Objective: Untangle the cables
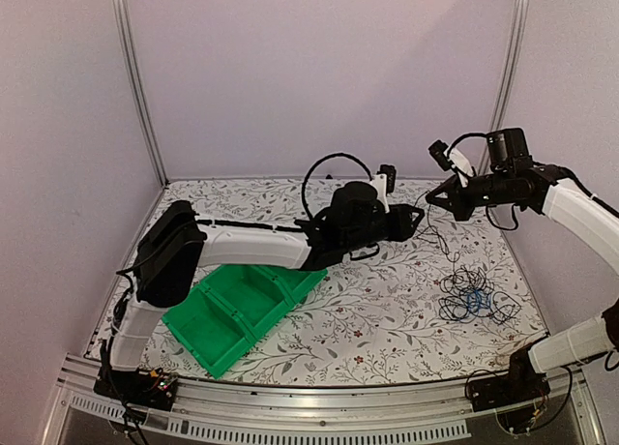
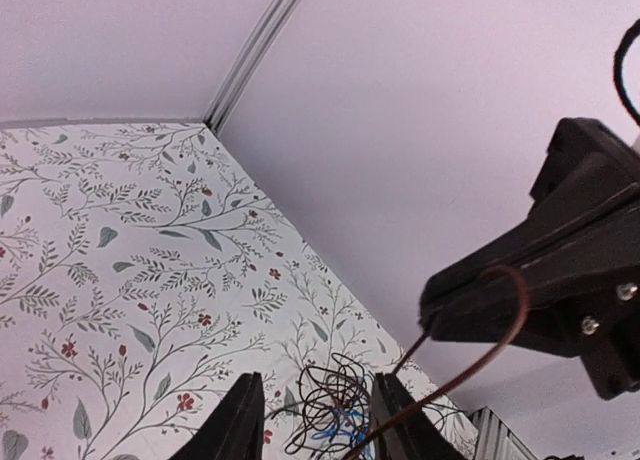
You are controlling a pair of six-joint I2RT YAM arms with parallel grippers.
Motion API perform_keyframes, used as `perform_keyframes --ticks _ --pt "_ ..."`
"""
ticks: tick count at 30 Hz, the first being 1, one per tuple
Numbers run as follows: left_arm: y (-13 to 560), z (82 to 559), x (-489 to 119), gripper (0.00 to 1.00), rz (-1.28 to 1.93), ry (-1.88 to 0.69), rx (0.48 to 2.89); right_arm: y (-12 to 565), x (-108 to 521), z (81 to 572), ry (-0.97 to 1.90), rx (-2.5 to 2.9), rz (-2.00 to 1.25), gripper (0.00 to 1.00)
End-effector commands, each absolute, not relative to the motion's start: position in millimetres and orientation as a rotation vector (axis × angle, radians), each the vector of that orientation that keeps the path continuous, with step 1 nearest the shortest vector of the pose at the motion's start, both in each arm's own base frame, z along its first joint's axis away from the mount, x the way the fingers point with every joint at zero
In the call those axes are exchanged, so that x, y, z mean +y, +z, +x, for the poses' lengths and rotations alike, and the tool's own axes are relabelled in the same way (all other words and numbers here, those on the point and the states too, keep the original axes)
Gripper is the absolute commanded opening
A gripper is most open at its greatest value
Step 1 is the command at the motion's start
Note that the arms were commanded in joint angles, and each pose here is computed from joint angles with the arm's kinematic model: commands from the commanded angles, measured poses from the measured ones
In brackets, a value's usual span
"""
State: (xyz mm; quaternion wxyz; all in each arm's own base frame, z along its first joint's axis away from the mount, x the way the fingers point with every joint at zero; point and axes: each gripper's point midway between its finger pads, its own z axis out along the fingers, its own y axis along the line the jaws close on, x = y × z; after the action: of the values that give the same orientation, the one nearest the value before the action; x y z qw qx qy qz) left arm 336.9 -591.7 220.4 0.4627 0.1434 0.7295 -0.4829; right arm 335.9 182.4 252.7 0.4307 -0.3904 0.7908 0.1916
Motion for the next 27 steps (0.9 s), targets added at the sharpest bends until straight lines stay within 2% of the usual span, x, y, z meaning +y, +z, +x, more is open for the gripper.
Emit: perform_keyframes --ticks 1,6,13,19,22,27 --pt "196.1 357.0 -579.7 0.35 0.223 -1.115 1.867 288.6 186.1 329.8 0.496 1.899 -0.957 0.0" --pt "187.1 375.1 -579.9 0.41 0.173 -1.085 1.85 302.0 198.9 307.4 0.649 1.876 -1.004 0.0" --pt "183.6 380.0 -614.0 0.42 0.218 -1.231 1.695 324.6 211.7 281.2 0.821 1.831 -1.065 0.0" --pt "123.1 360.2 -659.8 0.38 0.362 -1.208 1.762 419.6 218.3 256.9 0.858 1.564 -1.128 0.0" --pt "96.1 354.7 -659.4 0.37 0.372 -1.217 1.826 464.9 216.1 248.5 0.869 1.449 -1.158 0.0" --pt "88.9 351.3 -653.6 0.36 0.418 -1.179 1.85 523.6 204.8 246.1 0.828 1.314 -1.15 0.0"
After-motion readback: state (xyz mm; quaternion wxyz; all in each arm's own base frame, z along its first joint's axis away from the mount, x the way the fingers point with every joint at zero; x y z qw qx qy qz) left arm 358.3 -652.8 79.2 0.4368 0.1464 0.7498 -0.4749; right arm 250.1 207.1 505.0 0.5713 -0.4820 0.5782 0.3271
